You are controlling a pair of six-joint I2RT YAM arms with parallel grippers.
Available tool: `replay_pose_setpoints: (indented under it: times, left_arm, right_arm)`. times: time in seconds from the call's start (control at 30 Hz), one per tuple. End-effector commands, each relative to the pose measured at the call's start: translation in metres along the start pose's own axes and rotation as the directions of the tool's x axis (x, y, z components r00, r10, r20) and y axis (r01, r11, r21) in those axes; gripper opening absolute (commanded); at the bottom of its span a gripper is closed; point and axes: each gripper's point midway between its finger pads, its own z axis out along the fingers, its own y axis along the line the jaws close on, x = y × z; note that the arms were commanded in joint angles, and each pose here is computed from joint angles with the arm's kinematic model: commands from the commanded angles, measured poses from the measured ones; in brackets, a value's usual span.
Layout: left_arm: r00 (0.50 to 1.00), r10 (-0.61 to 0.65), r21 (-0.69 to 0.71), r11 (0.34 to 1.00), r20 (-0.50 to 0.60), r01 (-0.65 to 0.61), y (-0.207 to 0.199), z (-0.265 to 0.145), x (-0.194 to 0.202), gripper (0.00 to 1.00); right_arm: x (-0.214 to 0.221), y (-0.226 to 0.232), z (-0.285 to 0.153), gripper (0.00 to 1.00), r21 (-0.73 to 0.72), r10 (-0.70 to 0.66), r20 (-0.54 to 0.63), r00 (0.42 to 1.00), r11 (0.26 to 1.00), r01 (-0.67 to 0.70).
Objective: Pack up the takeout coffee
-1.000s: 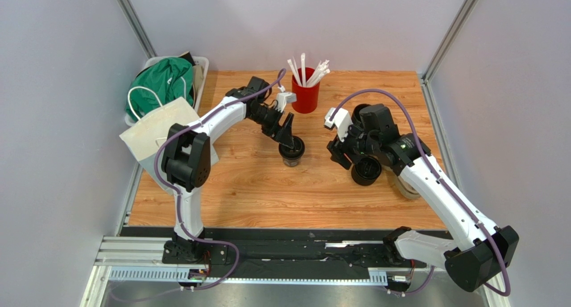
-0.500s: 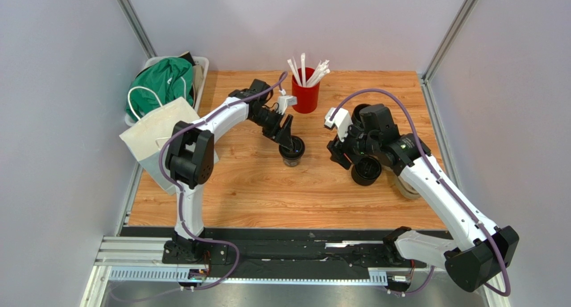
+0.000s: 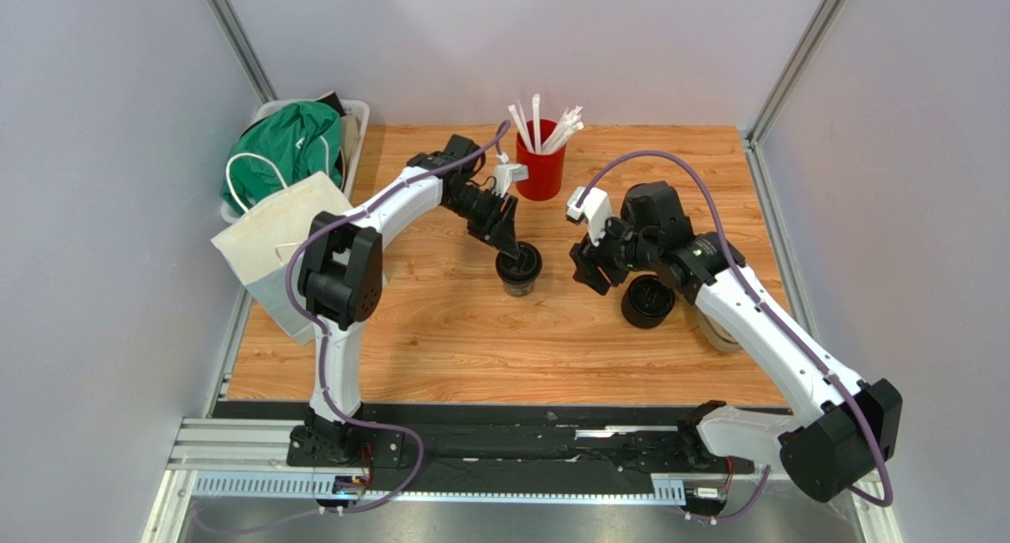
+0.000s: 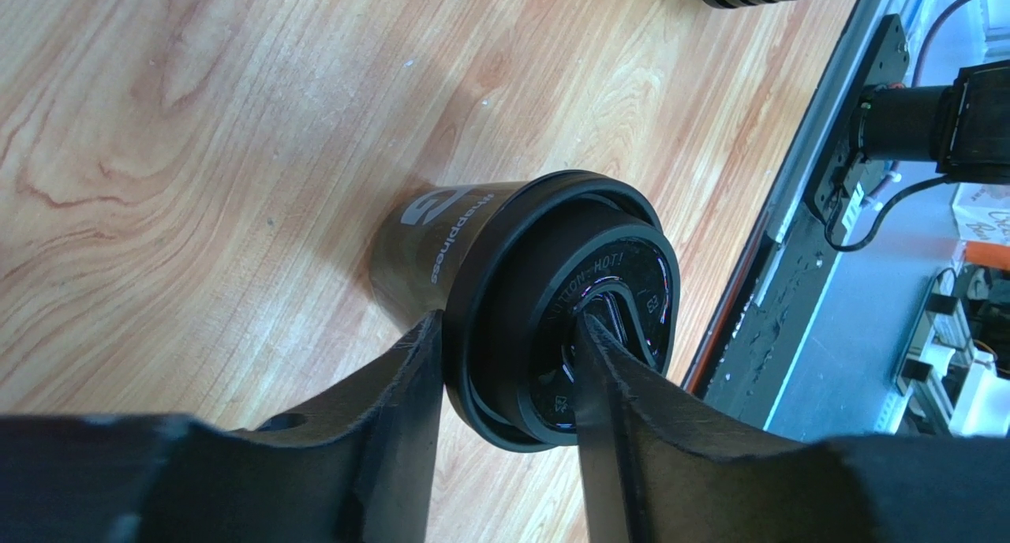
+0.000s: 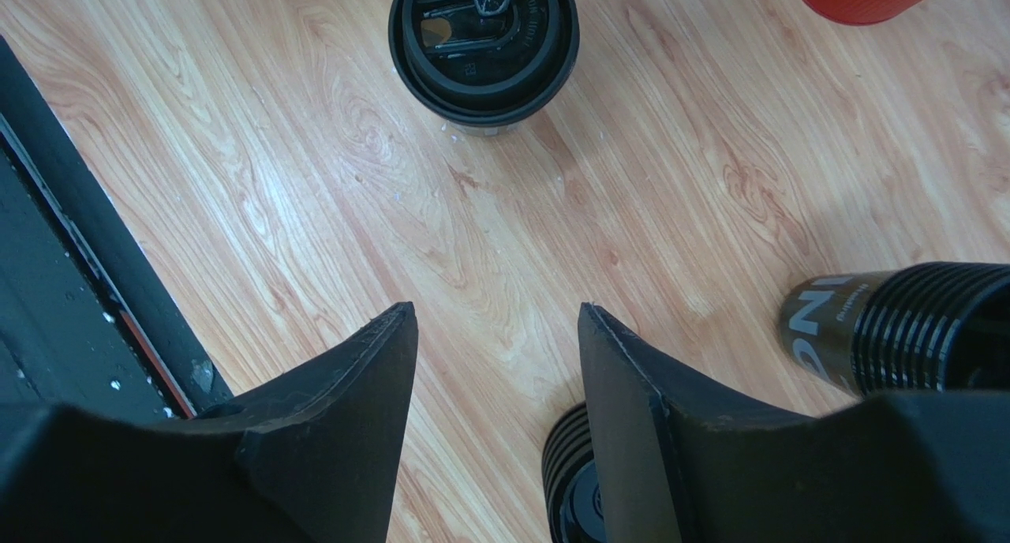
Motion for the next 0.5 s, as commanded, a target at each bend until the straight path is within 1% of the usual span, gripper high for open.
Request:
replay_pose_setpoints:
  times: [0.0,0.07,0.13,0.2,0.23,0.3,0.33,0.47]
  left_arm:
    - [0.998,0.004,-0.058,0.998,-0.064,-0.008,0.022,0.01,0.016,0.55]
    - [0.998,0.009,-0.065,0.998,-0.068,-0.014,0.023,0.01,0.017,0.58]
    - [0.997,0.01,-0.08,0.997,-0.074,-0.016,0.025,0.009,0.018,0.59]
    - [0.997,0.01,-0.092,0.996,-0.078,-0.017,0.027,0.008,0.02,0.63]
    - [0.997,0.013,-0.095,0.995,-0.079,-0.02,0.027,0.007,0.02,0.64]
    - [0.996,0.014,-0.102,0.995,-0.085,-0.022,0.028,0.008,0.022,0.64]
    - [0.996,0.014,-0.104,0.994,-0.086,-0.023,0.029,0.008,0.023,0.65]
    - [0.995,0.013,-0.119,0.993,-0.097,-0.024,0.033,0.009,0.026,0.65]
  right_arm:
    - [-0.021,-0.009,0.013,0.56,-0.001,0.055,0.074,0.996,0.998,-0.055]
    - [-0.026,-0.015,0.017,0.56,0.01,0.07,0.099,0.993,0.997,-0.071]
    - [-0.027,-0.016,0.023,0.56,-0.012,0.115,0.111,0.987,0.993,-0.114]
    - [-0.029,-0.023,0.028,0.56,-0.025,0.176,0.126,0.976,0.984,-0.174]
    - [-0.026,-0.021,0.036,0.56,-0.065,0.206,0.115,0.972,0.978,-0.2]
    - [-0.027,-0.03,0.039,0.56,-0.084,0.275,0.122,0.954,0.96,-0.266]
    - [-0.027,-0.029,0.047,0.56,-0.126,0.3,0.112,0.947,0.95,-0.286]
    - [-0.023,-0.035,0.064,0.53,-0.188,0.373,0.072,0.925,0.916,-0.354]
